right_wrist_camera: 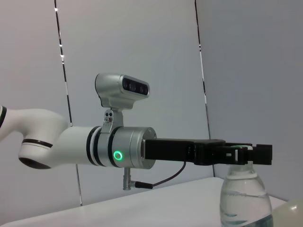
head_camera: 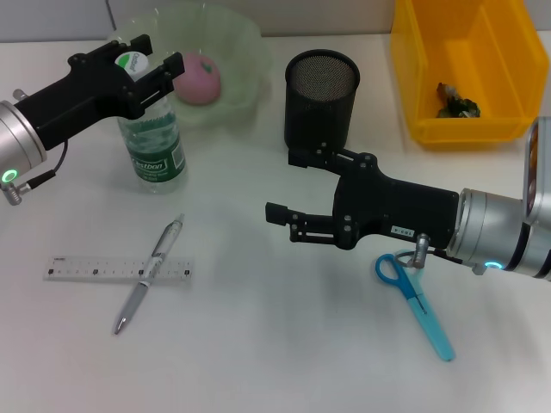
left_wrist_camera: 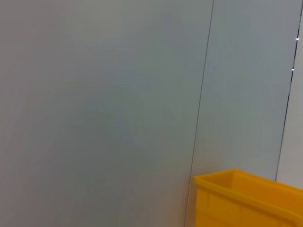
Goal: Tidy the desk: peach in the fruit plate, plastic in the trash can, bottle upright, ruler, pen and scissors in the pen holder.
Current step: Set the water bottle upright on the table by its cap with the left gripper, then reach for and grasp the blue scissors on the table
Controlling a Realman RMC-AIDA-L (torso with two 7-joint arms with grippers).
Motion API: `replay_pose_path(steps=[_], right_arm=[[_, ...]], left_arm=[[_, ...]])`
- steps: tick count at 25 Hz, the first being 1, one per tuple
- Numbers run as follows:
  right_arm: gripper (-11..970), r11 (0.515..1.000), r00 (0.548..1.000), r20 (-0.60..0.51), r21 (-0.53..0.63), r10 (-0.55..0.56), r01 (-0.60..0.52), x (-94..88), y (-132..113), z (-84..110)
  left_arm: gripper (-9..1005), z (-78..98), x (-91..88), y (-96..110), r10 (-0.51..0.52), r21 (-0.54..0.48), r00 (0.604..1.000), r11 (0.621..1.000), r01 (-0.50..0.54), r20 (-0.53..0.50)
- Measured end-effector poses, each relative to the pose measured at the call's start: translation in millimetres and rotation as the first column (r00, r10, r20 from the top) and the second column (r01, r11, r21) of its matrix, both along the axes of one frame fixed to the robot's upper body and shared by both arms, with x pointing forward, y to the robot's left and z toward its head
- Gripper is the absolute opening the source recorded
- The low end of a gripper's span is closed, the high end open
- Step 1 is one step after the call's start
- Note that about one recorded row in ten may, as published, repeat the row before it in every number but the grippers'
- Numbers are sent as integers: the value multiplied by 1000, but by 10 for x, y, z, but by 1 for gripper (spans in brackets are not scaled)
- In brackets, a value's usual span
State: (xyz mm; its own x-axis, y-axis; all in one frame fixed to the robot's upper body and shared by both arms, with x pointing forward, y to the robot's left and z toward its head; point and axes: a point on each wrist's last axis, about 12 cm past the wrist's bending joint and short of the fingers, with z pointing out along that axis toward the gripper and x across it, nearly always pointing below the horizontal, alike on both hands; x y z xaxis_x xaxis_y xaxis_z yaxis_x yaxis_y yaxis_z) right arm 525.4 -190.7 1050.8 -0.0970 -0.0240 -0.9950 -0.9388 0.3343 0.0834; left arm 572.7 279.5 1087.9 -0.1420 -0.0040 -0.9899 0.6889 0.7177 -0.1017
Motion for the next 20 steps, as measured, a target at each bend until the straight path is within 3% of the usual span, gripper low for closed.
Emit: replay_pose_path(steps=[13,20], right_arm=[[851,1000,1000,-4,1,-5,5,-12,-12,-10],[850,1000,1000,-4,15,3,-3,-40,-20,-7]], left_arm=[[709,122,-33,67,2,-35,998,999,1,59],[762,259,-204,186,29,-195,985,981,5,172]])
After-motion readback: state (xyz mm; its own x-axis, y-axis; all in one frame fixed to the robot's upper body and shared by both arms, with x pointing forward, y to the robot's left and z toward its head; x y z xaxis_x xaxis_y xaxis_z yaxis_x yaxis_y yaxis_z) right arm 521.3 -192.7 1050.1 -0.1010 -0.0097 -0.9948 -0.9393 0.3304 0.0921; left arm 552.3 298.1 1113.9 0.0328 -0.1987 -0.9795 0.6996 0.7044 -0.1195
